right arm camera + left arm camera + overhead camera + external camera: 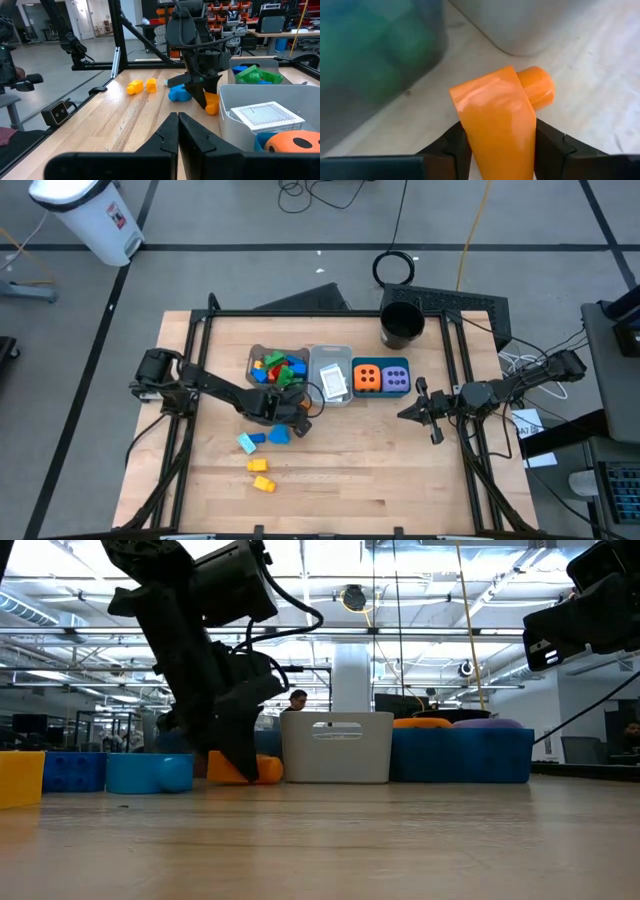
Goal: Pick & Place Toys
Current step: Put the orange game piece into the black bin
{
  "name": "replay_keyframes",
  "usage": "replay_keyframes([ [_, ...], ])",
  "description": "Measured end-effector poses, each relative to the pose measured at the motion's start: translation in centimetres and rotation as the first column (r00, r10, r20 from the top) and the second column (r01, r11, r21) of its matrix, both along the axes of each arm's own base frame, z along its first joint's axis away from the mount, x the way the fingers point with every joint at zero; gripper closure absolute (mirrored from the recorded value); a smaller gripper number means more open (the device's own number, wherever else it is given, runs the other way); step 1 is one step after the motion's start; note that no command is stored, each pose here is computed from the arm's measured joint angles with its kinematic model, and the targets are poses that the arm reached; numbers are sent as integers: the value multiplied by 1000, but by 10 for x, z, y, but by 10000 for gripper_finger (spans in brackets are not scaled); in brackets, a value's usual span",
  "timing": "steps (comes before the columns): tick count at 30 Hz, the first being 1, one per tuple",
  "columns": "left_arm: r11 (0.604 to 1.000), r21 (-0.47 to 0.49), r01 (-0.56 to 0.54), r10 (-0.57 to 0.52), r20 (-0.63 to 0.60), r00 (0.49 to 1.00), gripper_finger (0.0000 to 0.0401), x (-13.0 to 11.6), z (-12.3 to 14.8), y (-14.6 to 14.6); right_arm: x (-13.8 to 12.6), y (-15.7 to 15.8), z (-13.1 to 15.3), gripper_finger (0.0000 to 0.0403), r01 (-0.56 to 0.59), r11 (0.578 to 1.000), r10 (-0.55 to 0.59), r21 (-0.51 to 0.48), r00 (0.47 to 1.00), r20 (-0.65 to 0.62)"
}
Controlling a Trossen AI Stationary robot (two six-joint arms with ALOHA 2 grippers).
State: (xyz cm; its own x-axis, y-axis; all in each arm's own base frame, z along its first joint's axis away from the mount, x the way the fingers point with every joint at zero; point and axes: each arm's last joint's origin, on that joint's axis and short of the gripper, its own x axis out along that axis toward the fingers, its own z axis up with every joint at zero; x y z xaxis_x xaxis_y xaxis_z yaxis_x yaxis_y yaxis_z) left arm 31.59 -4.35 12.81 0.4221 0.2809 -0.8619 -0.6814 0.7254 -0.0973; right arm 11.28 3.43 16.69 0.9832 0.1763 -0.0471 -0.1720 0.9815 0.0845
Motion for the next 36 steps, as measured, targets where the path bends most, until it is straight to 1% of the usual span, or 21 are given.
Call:
replay_keyframes([
  [6, 1000, -15, 28, -28, 5, 1000, 244, -5, 13, -1, 0, 0, 0, 399, 0, 1000, 0, 0, 1000, 0],
  [9, 999, -15, 50, -49, 42, 998, 229, -9, 27, -6, 0, 0, 0, 399, 0, 1000, 0, 0, 1000, 0],
  [11, 997, -13, 76, -75, 76, 994, 226, -11, 38, -10, 0, 0, 0, 398, 0, 1000, 0, 0, 1000, -1],
  [15, 994, -2, 113, -112, 143, 983, 249, -20, 62, -16, 0, 0, 0, 399, 0, 1000, 0, -1, 1000, -1],
  [18, 994, 39, 104, -110, 201, 973, 252, -30, 83, -16, 0, 0, 0, 399, 0, 1000, 0, 0, 1000, -1],
  [22, 994, 94, 60, -82, 247, 966, 252, -47, 107, -11, 0, 0, 0, 398, 0, 1000, 0, 0, 1000, 0],
  [26, 987, 160, 10, -50, 247, 968, 234, -62, 121, -2, 0, 0, 0, 399, 0, 1000, 0, 0, 1000, 1],
  [29, 981, 187, -51, 9, 222, 975, 236, -74, 127, 7, 0, 0, 0, 399, 0, 1000, 0, 0, 1000, 1],
  [32, 968, 221, -115, 75, 183, 980, 253, -83, 128, 17, 0, 0, 0, 398, 0, 1000, 0, 0, 1000, 1],
  [36, 946, 243, -213, 178, 157, 971, 254, -91, 129, 33, 0, 0, 0, 399, 0, 1000, 0, 0, 1000, 0],
])
